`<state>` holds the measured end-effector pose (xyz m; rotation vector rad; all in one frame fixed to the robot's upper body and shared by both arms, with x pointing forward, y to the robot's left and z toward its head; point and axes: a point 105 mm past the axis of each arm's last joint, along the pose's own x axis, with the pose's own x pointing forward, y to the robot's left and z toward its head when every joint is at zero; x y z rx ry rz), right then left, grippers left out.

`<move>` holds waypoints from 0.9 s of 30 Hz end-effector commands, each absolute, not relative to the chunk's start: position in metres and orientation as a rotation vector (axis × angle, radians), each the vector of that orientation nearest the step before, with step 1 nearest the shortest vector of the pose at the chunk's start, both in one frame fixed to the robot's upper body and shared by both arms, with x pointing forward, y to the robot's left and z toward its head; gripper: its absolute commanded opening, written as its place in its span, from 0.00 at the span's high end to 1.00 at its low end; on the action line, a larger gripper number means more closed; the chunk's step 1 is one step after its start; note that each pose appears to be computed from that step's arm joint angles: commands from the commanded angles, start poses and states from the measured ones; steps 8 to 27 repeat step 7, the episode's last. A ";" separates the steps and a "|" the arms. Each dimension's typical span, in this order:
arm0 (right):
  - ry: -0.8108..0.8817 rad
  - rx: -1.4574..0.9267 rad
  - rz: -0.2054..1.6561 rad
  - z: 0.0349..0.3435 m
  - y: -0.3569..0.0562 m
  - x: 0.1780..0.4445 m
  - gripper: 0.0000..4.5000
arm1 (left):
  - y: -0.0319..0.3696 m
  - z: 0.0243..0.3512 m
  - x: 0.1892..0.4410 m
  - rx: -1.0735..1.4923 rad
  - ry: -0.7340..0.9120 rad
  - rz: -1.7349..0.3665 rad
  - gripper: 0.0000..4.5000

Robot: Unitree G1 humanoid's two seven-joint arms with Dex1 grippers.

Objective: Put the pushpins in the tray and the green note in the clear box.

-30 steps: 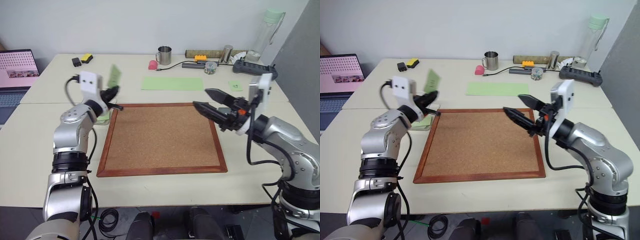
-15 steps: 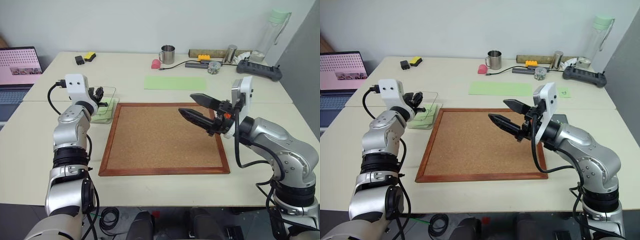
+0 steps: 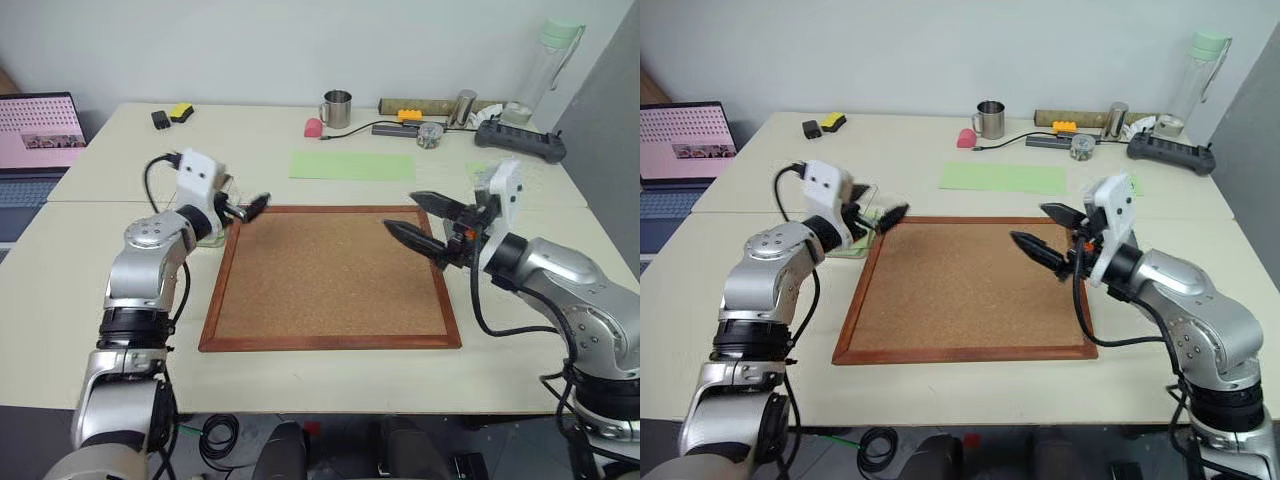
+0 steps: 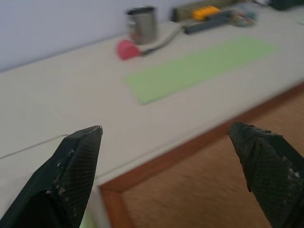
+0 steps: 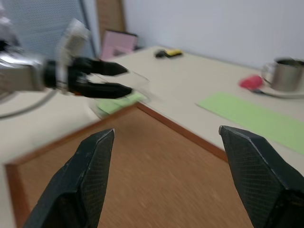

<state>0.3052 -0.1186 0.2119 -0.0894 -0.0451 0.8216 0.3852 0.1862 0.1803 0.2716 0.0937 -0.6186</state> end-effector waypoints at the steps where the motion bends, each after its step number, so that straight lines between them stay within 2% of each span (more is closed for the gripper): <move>1: -0.034 -0.142 0.814 0.201 -0.130 0.300 0.18 | 0.165 0.180 0.354 0.320 0.135 -0.851 0.00; 7: 0.006 -0.170 0.827 0.185 -0.134 0.294 0.18 | 0.173 0.172 0.349 0.381 0.178 -0.871 0.00; 27: 0.006 -0.170 0.827 0.185 -0.134 0.294 0.18 | 0.173 0.172 0.349 0.381 0.178 -0.871 0.00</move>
